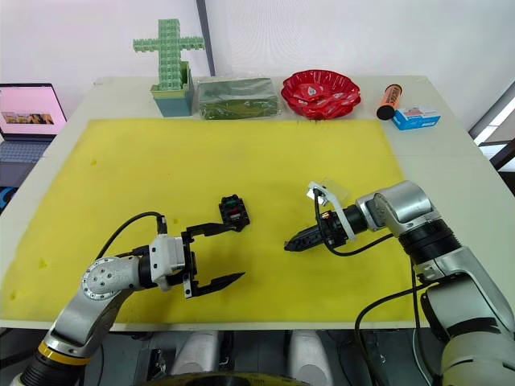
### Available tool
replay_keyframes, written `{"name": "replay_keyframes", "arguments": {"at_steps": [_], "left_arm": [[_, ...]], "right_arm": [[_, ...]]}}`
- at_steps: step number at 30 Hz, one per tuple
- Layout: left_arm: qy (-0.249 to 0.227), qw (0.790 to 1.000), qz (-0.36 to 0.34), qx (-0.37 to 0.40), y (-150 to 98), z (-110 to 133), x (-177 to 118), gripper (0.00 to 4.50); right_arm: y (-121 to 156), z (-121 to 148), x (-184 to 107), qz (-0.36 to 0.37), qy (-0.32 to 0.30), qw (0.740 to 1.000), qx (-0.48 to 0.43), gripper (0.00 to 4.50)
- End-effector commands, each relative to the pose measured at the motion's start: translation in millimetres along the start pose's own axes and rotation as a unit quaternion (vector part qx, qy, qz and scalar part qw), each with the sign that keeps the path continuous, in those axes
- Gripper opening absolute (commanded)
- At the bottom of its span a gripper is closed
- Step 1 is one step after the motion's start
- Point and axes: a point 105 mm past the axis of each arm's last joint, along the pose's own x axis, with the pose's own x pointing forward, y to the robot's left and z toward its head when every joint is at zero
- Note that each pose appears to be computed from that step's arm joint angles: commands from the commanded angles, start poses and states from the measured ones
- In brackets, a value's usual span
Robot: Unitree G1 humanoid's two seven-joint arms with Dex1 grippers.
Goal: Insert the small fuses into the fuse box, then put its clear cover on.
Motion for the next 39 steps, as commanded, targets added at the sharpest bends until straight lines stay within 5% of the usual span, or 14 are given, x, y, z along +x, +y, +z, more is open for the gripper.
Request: {"name": "replay_keyframes", "arguments": {"at_steps": [1, 4, 9, 18, 22, 26, 36, 39], "left_arm": [[-0.011, 1.0, -0.003, 0.016, -1, 6, 0, 4.5], [-0.011, 1.0, -0.002, 0.016, -1, 6, 0, 4.5], [-0.01, 1.0, -0.001, 0.016, -2, 5, 0, 4.5], [-0.005, 1.0, 0.008, 0.016, 1, -5, -8, 4.5], [-0.007, 0.999, 0.047, 0.007, 9, -4, -20, 4.5], [-0.012, 0.994, 0.11, -0.016, 25, -2, -34, 4.5], [-0.023, 0.982, 0.18, -0.043, 58, -6, -37, 4.5], [-0.025, 0.982, 0.179, -0.044, 61, -8, -34, 4.5]], "right_arm": [[-1, 2, -1, -0.011, 0.004, 1.0, -0.017, 2.34], [-7, 2, -2, -0.025, -0.005, 1.0, -0.002, 1.87], [-15, 0, -2, -0.044, -0.006, 0.999, 0.001, 0.14], [-2, 12, -13, -0.046, -0.029, 0.998, -0.028, 0.06], [32, 41, -16, -0.053, -0.037, 0.984, -0.167, 0.06], [66, 79, -13, -0.083, -0.053, 0.937, -0.335, 0.06], [67, 155, 20, -0.173, -0.047, 0.77, -0.612, 0.06], [61, 161, 28, -0.166, -0.024, 0.758, -0.63, 0.06]]}}
